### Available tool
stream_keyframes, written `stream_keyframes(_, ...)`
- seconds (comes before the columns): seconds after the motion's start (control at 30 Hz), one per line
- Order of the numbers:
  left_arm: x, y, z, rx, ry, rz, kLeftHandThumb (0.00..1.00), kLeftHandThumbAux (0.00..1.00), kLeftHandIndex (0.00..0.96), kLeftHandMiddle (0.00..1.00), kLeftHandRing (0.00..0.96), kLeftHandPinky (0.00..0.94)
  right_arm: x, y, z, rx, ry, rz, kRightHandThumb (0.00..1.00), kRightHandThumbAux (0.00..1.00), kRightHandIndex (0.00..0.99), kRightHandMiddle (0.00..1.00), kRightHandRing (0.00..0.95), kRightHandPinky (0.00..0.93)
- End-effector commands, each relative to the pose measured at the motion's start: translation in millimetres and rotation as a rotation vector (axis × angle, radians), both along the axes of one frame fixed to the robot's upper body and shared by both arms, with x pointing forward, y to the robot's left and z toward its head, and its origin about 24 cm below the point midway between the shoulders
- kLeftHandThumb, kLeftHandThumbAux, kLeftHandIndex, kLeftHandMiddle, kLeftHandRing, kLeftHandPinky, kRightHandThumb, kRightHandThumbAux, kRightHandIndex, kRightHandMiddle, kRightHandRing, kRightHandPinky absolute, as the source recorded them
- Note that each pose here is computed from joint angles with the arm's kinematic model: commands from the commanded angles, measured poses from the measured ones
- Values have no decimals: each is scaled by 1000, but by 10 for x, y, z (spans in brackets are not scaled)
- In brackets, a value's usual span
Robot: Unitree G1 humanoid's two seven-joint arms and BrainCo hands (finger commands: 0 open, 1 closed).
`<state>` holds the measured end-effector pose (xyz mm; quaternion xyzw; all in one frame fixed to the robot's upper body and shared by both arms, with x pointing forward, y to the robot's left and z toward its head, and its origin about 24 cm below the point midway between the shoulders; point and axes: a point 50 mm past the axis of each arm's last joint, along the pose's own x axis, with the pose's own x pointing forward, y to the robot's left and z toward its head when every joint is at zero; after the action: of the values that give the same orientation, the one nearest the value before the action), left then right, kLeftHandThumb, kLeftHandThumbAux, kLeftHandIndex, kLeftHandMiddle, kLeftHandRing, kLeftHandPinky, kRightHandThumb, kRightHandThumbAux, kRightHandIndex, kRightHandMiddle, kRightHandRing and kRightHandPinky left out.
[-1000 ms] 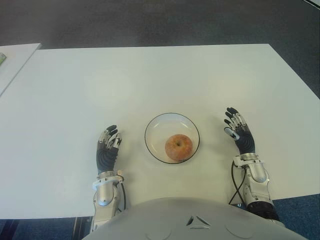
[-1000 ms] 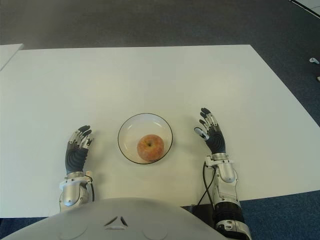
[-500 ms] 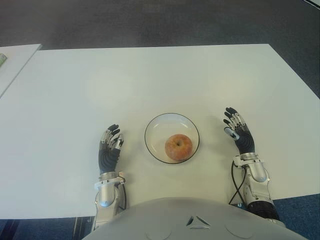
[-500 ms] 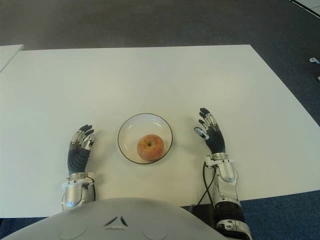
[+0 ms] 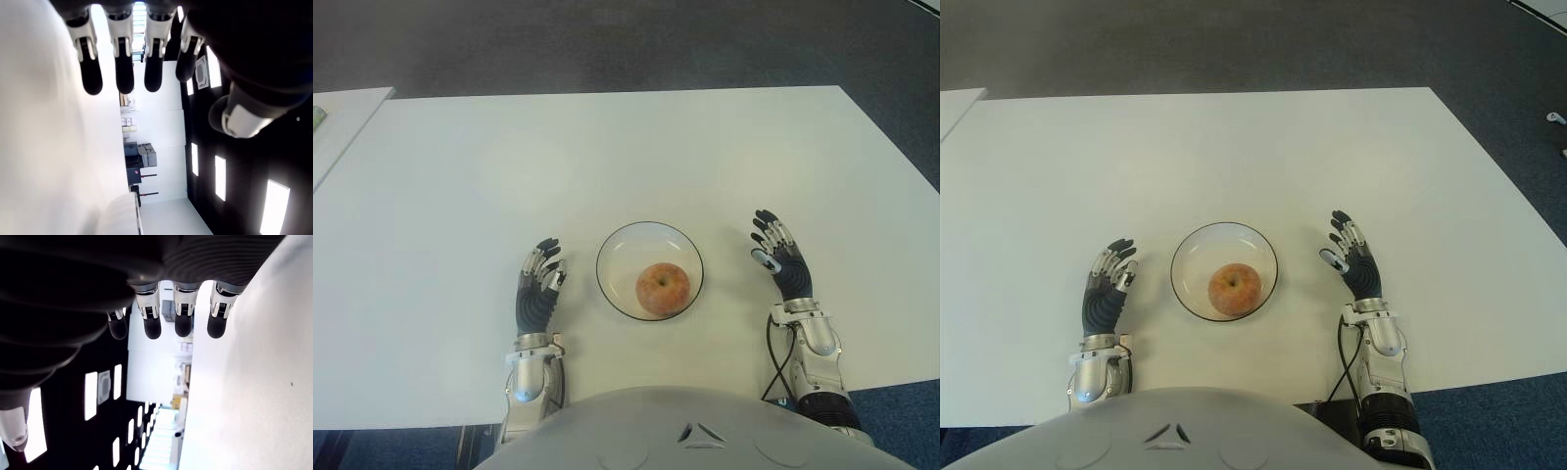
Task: Put the apples into the plate.
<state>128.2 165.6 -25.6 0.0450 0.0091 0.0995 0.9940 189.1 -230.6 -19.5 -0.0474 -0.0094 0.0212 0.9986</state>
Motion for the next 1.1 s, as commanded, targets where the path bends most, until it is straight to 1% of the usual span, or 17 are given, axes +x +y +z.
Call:
stream_keyframes(0.03, -189, 8, -306, -3, 193, -40, 130, 564, 194, 212, 228, 265, -596, 223, -700, 104, 407, -38, 131, 519, 47, 61, 16, 14)
stream_keyframes(0.3, -180, 26, -315, -22, 188, -51, 149, 559, 212, 219, 237, 297, -593, 273, -693, 101, 399, -36, 121, 511, 43, 62, 17, 2)
stream_keyframes(0.47, -182, 23, -337, -48, 193, -51, 171, 552, 222, 230, 254, 315, -598, 300, -690, 107, 397, -33, 115, 525, 32, 54, 18, 24)
stream_keyframes(0.67, -181, 32, -349, -67, 178, -38, 205, 568, 237, 257, 285, 340, -605, 319, -691, 115, 400, -29, 116, 535, 24, 60, 29, 37)
stream_keyframes(0.9, -176, 47, -339, -54, 139, -34, 223, 587, 246, 286, 312, 351, -607, 338, -687, 136, 392, -23, 121, 539, 26, 66, 35, 35)
stream_keyframes(1.1, -175, 59, -340, -49, 136, -35, 216, 579, 227, 276, 305, 340, -609, 352, -687, 145, 388, -23, 130, 537, 33, 71, 37, 38)
